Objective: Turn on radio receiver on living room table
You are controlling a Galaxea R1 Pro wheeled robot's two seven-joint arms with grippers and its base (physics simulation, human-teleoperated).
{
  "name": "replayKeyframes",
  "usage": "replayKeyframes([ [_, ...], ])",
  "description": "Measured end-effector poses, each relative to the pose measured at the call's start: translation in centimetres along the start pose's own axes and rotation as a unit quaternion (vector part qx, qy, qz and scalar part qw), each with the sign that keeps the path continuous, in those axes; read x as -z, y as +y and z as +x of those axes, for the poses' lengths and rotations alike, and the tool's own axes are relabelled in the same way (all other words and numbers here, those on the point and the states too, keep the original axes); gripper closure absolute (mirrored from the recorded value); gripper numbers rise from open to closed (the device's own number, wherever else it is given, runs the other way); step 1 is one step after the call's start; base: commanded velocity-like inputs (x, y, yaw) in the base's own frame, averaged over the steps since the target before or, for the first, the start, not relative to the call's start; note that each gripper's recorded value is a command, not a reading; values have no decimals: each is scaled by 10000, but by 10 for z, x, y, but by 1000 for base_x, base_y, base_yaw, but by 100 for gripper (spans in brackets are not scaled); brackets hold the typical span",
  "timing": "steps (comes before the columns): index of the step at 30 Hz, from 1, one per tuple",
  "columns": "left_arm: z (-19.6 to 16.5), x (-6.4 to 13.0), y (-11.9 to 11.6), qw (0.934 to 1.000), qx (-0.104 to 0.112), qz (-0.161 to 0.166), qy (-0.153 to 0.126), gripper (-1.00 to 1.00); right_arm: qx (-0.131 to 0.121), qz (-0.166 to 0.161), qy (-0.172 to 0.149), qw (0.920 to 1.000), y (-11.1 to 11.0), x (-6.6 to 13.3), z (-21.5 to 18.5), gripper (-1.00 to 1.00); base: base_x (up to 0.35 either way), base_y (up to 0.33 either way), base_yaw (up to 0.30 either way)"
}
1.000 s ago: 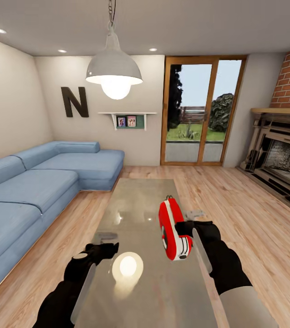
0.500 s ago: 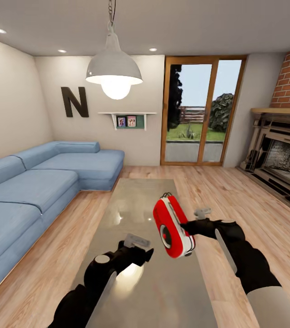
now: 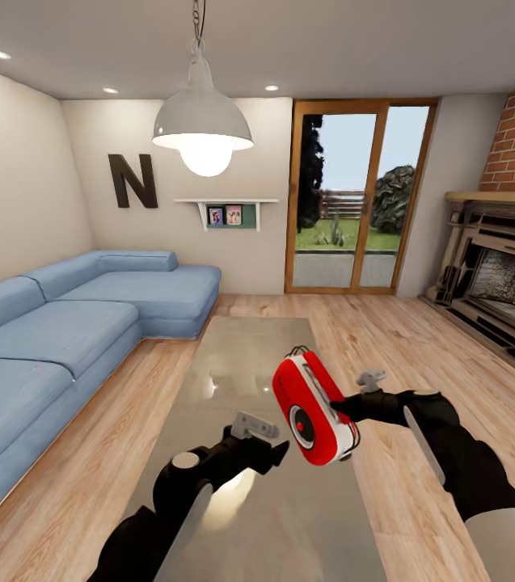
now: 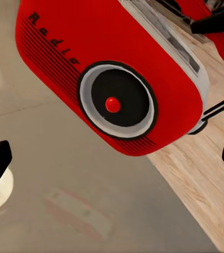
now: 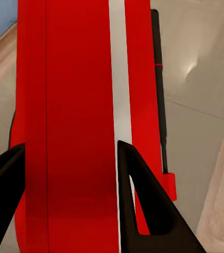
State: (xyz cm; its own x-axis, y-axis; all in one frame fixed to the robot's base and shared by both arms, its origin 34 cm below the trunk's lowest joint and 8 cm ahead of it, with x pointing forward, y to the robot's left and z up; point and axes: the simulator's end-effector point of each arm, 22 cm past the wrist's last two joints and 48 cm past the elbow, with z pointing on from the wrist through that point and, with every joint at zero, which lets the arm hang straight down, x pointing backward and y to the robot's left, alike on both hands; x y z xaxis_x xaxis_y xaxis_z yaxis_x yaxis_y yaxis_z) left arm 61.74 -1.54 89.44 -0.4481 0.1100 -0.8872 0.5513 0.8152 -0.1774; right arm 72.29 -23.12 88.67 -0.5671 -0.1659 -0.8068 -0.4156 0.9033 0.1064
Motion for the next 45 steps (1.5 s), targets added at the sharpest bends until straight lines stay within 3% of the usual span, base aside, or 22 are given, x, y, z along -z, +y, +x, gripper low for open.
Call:
replayKeyframes([
  [7,0,2,-8,9998,111,151,27,-100,81,201,54,9997,-24,11,4,100,0,0,0],
  [15,4,0,-20,9996,30,255,85,-100,-135,200,-94,9997,-37,20,-2,100,0,0,0],
  [20,5,0,-21,9996,18,262,99,-100,-382,-299,-275,9984,-28,30,-10,100,0,0,0],
  [24,11,-2,-40,9988,-130,439,172,-100,-418,-495,-319,9974,-22,33,-12,100,0,0,0],
  [31,13,-2,-45,9985,-161,481,190,-100,-453,-547,-361,9968,-22,35,-14,100,0,0,0],
  [36,13,-2,-46,9985,-163,488,188,-100,-450,-996,-375,9933,-3,39,-15,100,0,0,0],
  [45,11,-2,-47,9984,-136,517,168,-100,-424,-1403,-388,9884,13,44,-16,100,0,0,0],
])
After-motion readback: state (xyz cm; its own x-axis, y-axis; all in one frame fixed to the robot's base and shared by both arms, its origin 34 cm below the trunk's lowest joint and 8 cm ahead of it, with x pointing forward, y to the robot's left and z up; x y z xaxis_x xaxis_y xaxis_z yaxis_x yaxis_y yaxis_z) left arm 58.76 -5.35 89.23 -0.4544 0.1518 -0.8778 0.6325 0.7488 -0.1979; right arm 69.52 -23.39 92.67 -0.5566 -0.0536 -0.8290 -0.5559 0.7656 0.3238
